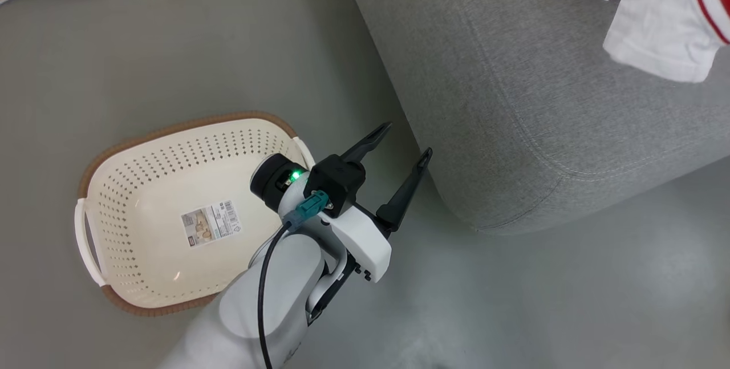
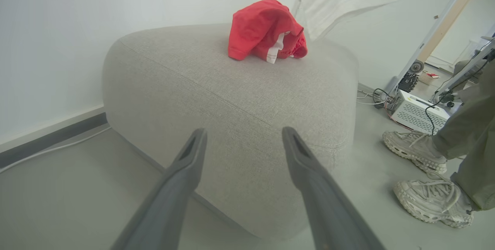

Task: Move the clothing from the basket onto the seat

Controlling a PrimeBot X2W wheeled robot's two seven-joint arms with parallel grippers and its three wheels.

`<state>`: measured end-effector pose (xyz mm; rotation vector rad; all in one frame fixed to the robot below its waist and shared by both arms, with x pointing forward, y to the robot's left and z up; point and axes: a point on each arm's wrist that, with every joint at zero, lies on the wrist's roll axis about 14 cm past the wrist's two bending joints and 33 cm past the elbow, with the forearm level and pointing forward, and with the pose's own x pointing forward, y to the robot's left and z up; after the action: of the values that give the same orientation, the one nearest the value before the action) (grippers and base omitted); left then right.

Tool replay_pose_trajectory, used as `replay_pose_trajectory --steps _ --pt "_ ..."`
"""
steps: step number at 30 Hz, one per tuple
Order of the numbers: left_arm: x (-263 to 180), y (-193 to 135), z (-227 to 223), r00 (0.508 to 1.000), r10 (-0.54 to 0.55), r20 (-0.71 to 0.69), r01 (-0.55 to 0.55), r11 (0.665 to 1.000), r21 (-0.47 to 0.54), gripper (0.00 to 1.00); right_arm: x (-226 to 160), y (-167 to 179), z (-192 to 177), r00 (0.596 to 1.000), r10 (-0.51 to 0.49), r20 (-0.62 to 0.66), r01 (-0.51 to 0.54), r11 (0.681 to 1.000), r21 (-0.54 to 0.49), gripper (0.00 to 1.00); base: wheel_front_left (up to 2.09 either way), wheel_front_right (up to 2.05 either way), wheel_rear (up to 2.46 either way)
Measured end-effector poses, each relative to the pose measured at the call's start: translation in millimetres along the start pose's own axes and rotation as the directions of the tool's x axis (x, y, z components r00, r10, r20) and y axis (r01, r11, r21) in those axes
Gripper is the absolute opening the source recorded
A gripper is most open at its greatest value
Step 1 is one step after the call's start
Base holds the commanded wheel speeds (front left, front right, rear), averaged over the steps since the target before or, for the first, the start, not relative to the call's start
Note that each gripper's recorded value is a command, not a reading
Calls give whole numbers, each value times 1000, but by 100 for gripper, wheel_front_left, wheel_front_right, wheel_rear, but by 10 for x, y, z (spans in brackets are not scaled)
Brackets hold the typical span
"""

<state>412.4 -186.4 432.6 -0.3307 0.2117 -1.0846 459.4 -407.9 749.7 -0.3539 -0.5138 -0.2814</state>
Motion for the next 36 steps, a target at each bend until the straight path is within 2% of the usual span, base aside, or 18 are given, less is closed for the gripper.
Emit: replay_pose_trajectory --steps 8,17,23,31,36 --pt "-21 272 -300 998 39 -52 -41 999 -26 100 383 -223 -308 996 -80 -44 77 994 -81 0 0 0 0" --pt "-71 488 -754 987 63 -145 -72 996 -58 100 670 -453 -588 980 -177 -91 157 968 -197 0 0 0 0" --pt "-140 588 -927 981 75 -180 -88 994 -68 100 751 -706 -668 954 -290 -76 272 944 -185 0 0 0 0" --pt "-314 677 -1173 965 118 -234 -148 982 -118 100 584 -385 -1524 920 -293 -260 267 955 -133 0 0 0 0" --pt "-395 723 -1244 958 133 -254 -168 978 -120 100 337 -243 -2064 865 -285 -413 262 958 -112 0 0 0 0"
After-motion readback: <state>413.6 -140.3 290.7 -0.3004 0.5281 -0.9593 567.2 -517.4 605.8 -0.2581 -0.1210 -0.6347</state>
